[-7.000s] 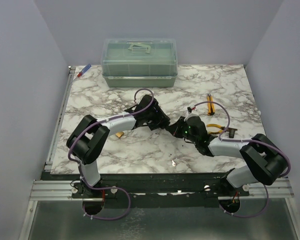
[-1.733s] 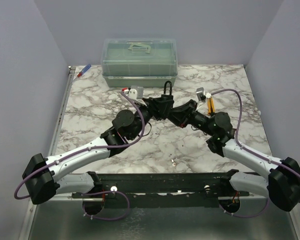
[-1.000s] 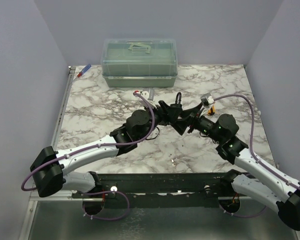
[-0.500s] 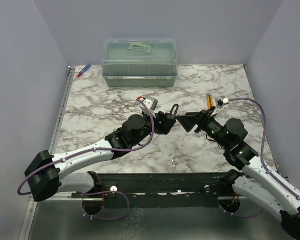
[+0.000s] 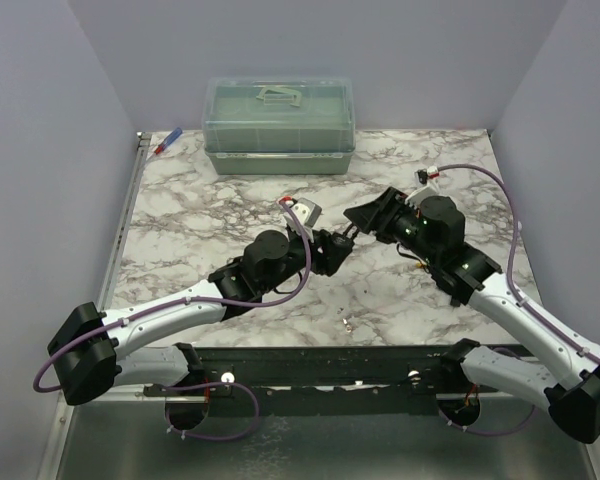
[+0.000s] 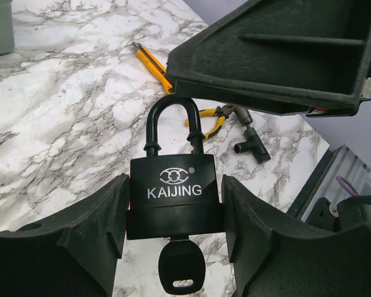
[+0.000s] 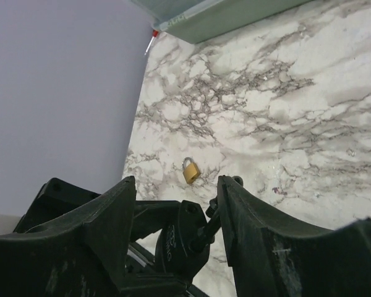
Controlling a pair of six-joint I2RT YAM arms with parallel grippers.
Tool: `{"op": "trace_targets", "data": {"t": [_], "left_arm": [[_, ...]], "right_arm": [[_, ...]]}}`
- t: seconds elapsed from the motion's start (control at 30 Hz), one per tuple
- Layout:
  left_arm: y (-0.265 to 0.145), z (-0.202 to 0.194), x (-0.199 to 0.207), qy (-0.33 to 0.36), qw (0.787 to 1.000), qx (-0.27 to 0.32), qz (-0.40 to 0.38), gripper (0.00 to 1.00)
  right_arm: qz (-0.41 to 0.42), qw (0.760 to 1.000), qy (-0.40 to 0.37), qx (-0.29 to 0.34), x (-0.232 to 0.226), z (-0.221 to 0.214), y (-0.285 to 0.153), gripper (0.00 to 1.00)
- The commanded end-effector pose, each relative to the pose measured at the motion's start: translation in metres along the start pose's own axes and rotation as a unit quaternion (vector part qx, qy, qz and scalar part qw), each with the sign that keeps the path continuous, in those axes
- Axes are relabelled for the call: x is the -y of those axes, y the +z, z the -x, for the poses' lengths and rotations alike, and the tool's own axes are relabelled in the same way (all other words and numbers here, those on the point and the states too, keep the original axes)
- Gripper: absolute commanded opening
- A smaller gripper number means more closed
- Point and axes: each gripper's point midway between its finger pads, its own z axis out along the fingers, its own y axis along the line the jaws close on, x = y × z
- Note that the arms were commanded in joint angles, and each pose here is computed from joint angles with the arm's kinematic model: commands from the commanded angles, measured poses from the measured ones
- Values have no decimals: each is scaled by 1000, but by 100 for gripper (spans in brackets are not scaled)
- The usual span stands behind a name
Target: Unlock with the key
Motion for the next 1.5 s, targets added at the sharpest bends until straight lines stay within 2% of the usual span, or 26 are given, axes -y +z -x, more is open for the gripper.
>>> {"op": "trace_targets", "data": {"t": [0.0, 0.17, 0.43, 0.63, 0.77, 0.93, 1.0, 1.07, 1.2, 1.33, 1.47], "left_arm": [[-3, 36, 19, 2, 998, 57, -37, 0], [1, 35, 14, 4, 998, 58, -25, 0], [3, 32, 10, 8, 998, 57, -14, 0], [8, 19, -2, 8, 999, 44, 11, 0], [6, 0, -17, -14, 999, 14, 46, 1], [-9, -39, -38, -13, 993, -67, 96, 29], [-17, -46, -44, -16, 991, -79, 108, 48], [-25, -49, -52, -11, 987, -91, 130, 57], [-40, -50, -69, 8, 978, -120, 169, 66], [-51, -39, -82, 3, 975, -124, 186, 69], [-55, -27, -86, -13, 974, -122, 189, 70]], "right_arm": [[-48, 998, 20, -17, 9, -1, 0, 59], [-85, 996, 31, -24, 19, -3, -3, 60], [-158, 986, 59, 14, 47, 5, -17, 78], [-191, 978, 79, -1, 69, -14, -14, 78], [-209, 974, 80, -23, 87, -34, -13, 78], [-214, 972, 11, -96, 105, -64, -6, 79], [-227, 962, -21, -147, 115, -81, -4, 82], [-250, 949, -36, -188, 126, -95, -7, 88], [-250, 930, -52, -263, 138, -124, -16, 99], [-251, 911, -36, -325, 144, -151, -28, 100], [-288, 894, -51, -339, 154, -160, -42, 100]]}}
